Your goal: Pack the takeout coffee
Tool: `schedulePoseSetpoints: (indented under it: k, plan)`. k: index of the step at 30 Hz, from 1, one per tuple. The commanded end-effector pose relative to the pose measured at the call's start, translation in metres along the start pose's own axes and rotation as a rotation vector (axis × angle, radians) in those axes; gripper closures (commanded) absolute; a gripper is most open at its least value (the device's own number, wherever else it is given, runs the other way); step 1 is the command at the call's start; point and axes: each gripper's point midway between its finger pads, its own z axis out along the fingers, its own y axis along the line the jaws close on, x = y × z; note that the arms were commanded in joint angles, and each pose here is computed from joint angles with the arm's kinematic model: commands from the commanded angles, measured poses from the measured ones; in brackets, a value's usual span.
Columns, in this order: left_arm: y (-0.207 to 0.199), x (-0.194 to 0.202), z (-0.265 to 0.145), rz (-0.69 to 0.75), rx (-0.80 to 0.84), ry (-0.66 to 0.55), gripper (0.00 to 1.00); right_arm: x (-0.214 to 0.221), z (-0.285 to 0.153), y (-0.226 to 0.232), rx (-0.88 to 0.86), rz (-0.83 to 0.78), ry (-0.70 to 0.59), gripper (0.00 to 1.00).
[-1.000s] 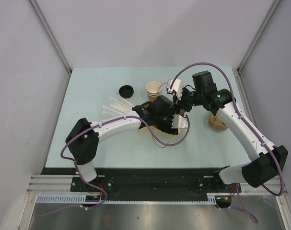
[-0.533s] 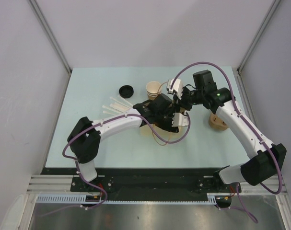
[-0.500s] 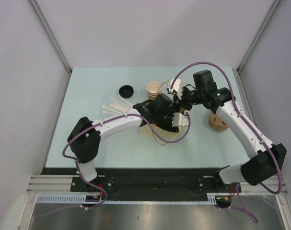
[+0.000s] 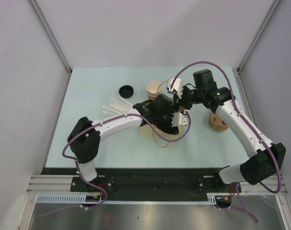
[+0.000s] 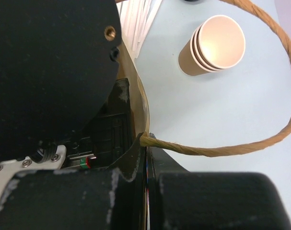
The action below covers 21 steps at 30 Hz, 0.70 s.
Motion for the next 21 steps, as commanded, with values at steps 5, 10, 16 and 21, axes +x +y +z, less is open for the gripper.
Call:
schedulePoseSetpoints:
  k: [5,10,16,21]
  plan:
    - [0.030,-0.035,-0.028,0.005,-0.150,-0.133,0.00,0.024,0.003,0.043,-0.167,0.106,0.083,1.00]
    - [0.028,-0.039,-0.032,0.011,-0.151,-0.158,0.01,0.025,0.002,0.042,-0.165,0.102,0.084,1.00]
    - [0.026,-0.050,-0.043,0.023,-0.151,-0.199,0.01,0.026,0.003,0.041,-0.163,0.093,0.087,1.00]
    - [0.025,-0.059,-0.053,0.031,-0.144,-0.224,0.01,0.027,0.003,0.037,-0.152,0.087,0.085,1.00]
